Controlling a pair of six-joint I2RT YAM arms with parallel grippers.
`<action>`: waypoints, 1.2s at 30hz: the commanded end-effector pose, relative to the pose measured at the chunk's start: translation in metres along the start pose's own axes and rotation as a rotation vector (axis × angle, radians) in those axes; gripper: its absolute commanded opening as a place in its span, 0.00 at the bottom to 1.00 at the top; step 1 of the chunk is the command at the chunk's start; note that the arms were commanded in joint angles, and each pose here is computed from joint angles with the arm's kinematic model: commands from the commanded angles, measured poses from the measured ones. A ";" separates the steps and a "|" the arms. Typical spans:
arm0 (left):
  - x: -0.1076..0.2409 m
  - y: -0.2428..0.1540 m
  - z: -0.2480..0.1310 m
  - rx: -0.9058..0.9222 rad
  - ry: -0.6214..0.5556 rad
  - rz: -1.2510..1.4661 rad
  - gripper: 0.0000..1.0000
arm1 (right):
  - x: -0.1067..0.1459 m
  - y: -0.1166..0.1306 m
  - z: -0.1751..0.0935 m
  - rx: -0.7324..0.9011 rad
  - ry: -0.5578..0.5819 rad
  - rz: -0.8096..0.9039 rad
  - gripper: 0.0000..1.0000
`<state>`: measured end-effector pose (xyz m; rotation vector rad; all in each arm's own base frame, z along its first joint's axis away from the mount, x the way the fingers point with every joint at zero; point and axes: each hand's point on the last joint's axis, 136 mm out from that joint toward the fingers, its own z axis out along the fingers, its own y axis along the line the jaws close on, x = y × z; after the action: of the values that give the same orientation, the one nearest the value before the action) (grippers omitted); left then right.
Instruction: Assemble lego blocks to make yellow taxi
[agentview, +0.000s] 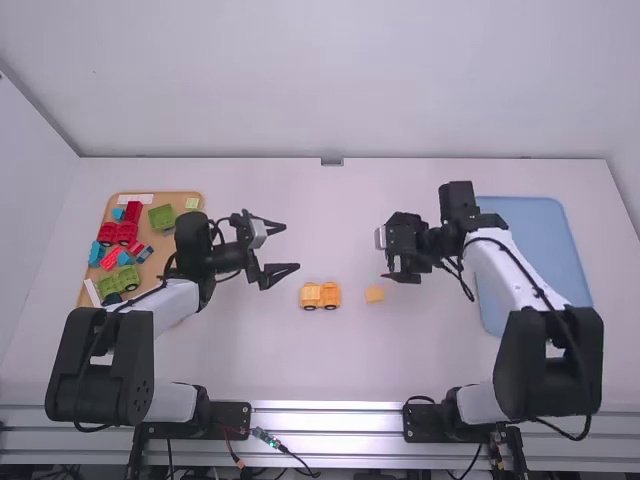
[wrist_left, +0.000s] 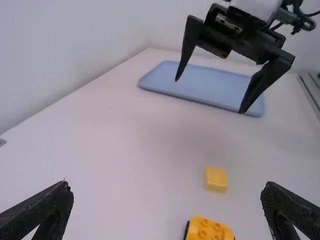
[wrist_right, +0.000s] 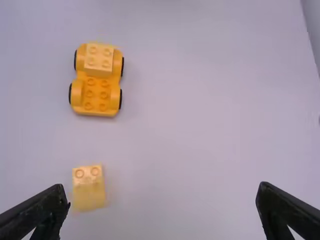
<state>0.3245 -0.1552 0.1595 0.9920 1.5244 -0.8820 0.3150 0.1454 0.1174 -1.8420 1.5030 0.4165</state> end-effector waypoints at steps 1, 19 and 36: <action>0.000 -0.004 0.001 0.034 0.002 0.109 0.99 | 0.014 0.023 0.014 -0.018 0.033 0.060 0.99; 0.058 -0.044 0.025 0.186 0.129 0.199 0.99 | 0.026 0.063 0.055 0.014 -0.136 0.128 0.99; 0.108 -0.038 0.047 0.222 0.133 0.184 0.99 | 0.073 0.056 0.088 -0.059 -0.129 0.278 0.88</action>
<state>0.2962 -0.1933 0.0445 1.3360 1.4774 -0.8697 0.2948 0.1493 -0.0061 -1.6283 1.6749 0.6816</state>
